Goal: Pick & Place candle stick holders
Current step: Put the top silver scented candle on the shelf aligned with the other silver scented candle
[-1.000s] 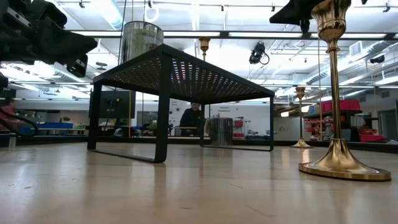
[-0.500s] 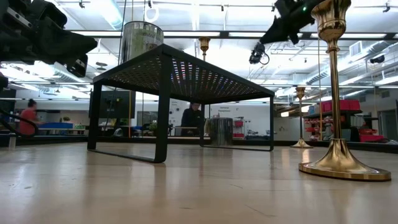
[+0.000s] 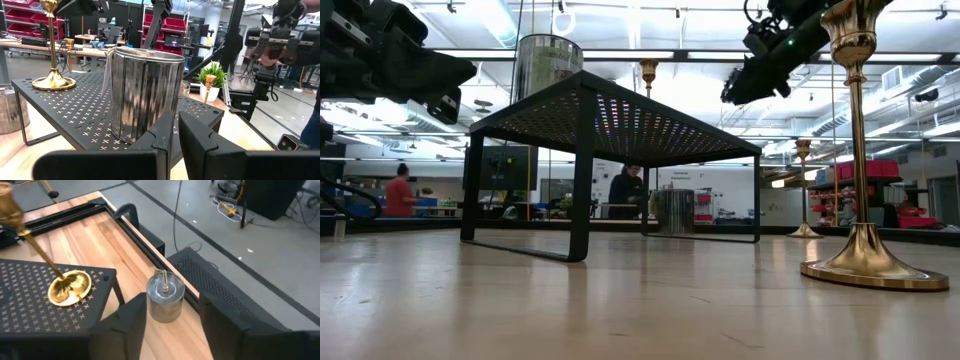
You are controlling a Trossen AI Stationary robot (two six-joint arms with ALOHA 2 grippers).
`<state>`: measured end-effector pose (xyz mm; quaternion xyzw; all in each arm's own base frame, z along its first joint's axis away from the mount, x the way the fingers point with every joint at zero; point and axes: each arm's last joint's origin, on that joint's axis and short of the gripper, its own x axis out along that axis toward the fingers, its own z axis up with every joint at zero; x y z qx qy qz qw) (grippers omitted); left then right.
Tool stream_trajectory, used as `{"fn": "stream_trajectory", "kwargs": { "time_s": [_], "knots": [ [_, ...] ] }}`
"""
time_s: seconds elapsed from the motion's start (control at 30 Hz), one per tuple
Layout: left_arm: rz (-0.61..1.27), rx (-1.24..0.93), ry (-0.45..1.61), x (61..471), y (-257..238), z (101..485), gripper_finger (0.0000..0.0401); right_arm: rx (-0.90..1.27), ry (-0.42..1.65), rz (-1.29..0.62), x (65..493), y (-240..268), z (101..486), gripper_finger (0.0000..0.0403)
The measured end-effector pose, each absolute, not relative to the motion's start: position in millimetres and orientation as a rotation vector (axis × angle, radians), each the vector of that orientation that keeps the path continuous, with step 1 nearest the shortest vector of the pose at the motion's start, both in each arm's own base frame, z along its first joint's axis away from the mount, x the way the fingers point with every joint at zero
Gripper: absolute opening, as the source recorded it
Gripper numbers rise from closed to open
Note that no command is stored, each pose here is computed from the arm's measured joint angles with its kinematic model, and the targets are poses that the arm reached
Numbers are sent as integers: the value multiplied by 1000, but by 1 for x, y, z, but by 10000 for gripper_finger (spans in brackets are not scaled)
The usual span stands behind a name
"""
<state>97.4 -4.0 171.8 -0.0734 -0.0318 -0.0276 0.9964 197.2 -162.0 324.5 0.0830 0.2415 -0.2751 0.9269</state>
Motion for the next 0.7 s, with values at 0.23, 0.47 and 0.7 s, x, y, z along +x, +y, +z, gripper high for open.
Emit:
{"fn": "stream_trajectory", "kwargs": {
  "time_s": [0.23,0.47,0.7],
  "knots": [
    [-55,-147,-64,97,-4,172,39,152,504,-559,199,-164,323,231],
    [-55,-147,-64,97,-4,172,39,142,480,-560,201,-165,325,235],
    [-55,-147,-65,97,-4,172,39,182,522,-560,212,-174,310,240]
  ]
}}
